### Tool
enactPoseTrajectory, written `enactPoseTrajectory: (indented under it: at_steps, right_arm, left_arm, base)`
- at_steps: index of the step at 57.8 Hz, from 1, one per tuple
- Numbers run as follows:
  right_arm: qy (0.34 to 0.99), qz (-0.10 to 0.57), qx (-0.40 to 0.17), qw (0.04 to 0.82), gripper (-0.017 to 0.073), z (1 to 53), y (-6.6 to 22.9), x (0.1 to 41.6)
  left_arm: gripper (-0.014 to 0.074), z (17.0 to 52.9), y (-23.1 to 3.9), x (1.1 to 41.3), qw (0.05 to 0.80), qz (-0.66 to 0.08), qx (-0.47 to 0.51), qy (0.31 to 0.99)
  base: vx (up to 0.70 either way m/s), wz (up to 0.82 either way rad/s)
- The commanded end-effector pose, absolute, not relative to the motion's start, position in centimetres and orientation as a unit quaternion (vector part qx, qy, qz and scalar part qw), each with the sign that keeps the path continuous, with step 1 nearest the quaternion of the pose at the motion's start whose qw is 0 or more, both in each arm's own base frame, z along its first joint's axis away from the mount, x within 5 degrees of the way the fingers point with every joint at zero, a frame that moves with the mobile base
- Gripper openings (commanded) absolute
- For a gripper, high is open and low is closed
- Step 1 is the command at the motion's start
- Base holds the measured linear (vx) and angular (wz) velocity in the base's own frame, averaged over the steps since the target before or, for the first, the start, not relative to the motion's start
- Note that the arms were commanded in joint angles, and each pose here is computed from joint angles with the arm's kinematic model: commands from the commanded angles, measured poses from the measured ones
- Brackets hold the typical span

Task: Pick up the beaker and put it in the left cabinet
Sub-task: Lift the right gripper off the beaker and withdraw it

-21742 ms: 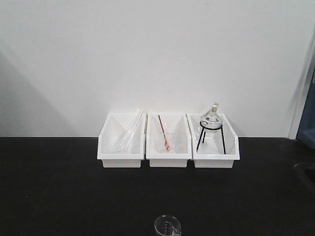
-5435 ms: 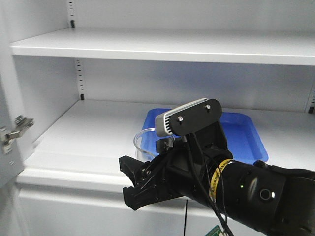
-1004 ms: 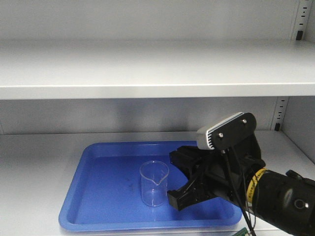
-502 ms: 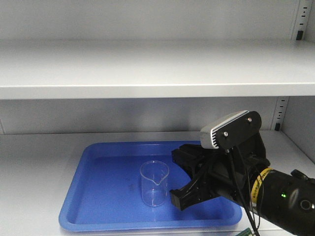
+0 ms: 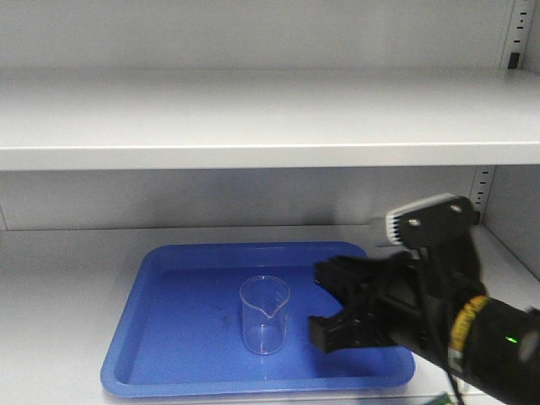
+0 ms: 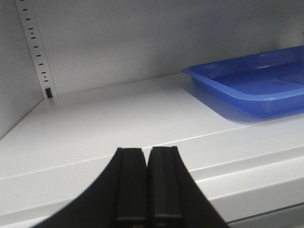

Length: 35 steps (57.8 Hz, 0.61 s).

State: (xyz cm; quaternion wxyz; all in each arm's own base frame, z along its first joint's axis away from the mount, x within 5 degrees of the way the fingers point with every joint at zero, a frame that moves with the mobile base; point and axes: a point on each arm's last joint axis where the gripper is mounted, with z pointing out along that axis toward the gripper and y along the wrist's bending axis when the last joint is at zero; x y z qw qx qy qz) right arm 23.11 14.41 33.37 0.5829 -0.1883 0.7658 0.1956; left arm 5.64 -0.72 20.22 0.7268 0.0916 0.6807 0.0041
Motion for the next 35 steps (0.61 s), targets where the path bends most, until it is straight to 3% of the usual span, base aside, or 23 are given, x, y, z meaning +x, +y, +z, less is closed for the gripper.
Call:
enactPoseTrajectory:
  at_steps: [1, 8, 17, 25, 35]
  right_arm:
    - [0.761, 0.218, -0.151, 0.592, -0.0006, 34.6, 13.1, 21.4]
    - [0.760, 0.177, -0.179, 0.600, -0.0006, 33.0, 11.0, 19.3]
    - [0.751, 0.168, -0.088, 0.633, -0.0006, 31.5, 6.7, 17.3]
    - [0.737, 0.120, -0.030, 0.665, -0.0006, 30.6, 3.3, 14.9]
    - [0.717, 0.069, 0.001, 0.694, -0.0006, 28.5, 1.1, 11.5]
  left_arm:
    - [0.0001, 20.5, -0.7, 5.5, 0.756, 0.001, 0.087, 0.649]
    - [0.0001, 20.5, -0.7, 5.5, 0.756, 0.001, 0.087, 0.649]
    - [0.0001, 20.5, -0.7, 5.5, 0.756, 0.001, 0.087, 0.649]
    - [0.0001, 20.5, -0.7, 5.5, 0.756, 0.001, 0.087, 0.649]
    - [0.0001, 20.5, -0.7, 5.5, 0.756, 0.001, 0.087, 0.649]
  base:
    - [0.00, 0.00]
    - [0.00, 0.00]
    - [0.00, 0.00]
    - [0.00, 0.00]
    - [0.00, 0.00]
